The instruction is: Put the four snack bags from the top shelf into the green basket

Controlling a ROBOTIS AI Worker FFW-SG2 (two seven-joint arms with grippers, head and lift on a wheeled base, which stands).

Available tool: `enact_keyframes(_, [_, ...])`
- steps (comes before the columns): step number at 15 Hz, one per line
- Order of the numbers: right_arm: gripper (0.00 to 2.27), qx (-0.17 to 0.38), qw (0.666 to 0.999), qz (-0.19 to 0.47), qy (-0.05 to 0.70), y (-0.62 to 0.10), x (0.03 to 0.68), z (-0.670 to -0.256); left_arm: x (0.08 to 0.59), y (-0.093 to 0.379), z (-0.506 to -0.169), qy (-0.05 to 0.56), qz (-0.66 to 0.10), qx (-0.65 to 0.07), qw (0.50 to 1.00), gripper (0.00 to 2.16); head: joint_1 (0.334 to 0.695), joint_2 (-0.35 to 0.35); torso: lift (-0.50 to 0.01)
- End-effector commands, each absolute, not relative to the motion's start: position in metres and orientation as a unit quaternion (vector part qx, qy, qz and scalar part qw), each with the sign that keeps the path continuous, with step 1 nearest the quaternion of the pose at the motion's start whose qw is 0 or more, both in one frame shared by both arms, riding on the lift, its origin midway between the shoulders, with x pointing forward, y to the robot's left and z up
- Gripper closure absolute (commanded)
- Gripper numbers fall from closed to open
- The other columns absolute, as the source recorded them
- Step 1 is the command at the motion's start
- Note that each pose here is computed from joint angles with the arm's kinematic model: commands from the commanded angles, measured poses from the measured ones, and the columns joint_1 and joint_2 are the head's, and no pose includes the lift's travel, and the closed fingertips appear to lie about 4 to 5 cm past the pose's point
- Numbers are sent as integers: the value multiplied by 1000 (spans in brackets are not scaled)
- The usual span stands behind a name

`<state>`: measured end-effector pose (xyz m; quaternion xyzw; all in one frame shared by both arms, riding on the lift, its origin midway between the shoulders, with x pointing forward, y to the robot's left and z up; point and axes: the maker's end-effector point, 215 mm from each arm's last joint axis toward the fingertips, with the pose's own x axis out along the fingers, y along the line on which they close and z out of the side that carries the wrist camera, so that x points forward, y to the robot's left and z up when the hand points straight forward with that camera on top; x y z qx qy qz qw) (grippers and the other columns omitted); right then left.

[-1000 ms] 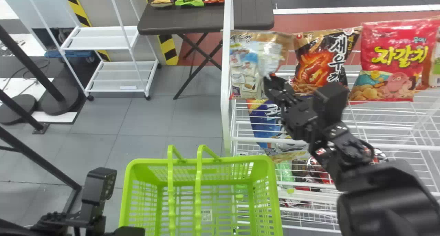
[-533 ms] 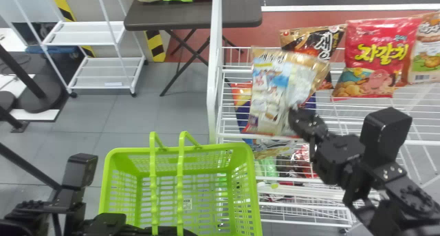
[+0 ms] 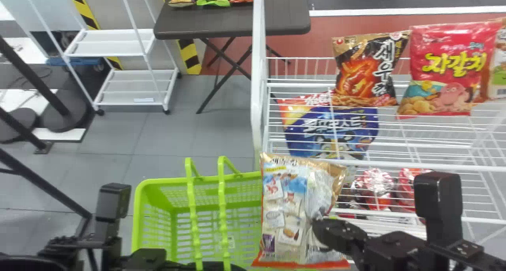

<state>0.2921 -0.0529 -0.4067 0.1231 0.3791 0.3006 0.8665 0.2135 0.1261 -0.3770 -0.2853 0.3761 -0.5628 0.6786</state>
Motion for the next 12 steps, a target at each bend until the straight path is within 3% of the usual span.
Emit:
enact_keyframes(1, [2250,127,837,332,416,-18,275,-421,212,123,-376,374,-567,-289,675,2145,695,169,0])
enact_keyframes(4, [2202,93,812,362,449,31,268,-456,214,121,-374,371,-568,-289,675,2148,695,256,0])
enact_keyframes(5, [1804,74,806,367,460,44,269,-472,214,120,-374,370,-569,-289,675,2145,695,291,0])
enact_keyframes(6, [637,57,812,370,447,54,278,-481,213,119,-375,371,-568,-289,675,2145,695,350,0])
enact_keyframes(7, [-2,56,822,375,426,61,287,-480,213,119,-374,371,-568,-290,675,2145,695,350,0])
enact_keyframes(9, [-2,68,825,379,415,63,289,-472,213,121,-377,373,-565,-290,676,2145,695,350,0])
enact_keyframes(12, [53,115,865,346,344,10,322,-421,213,122,-377,374,-564,-291,676,2148,695,350,0])
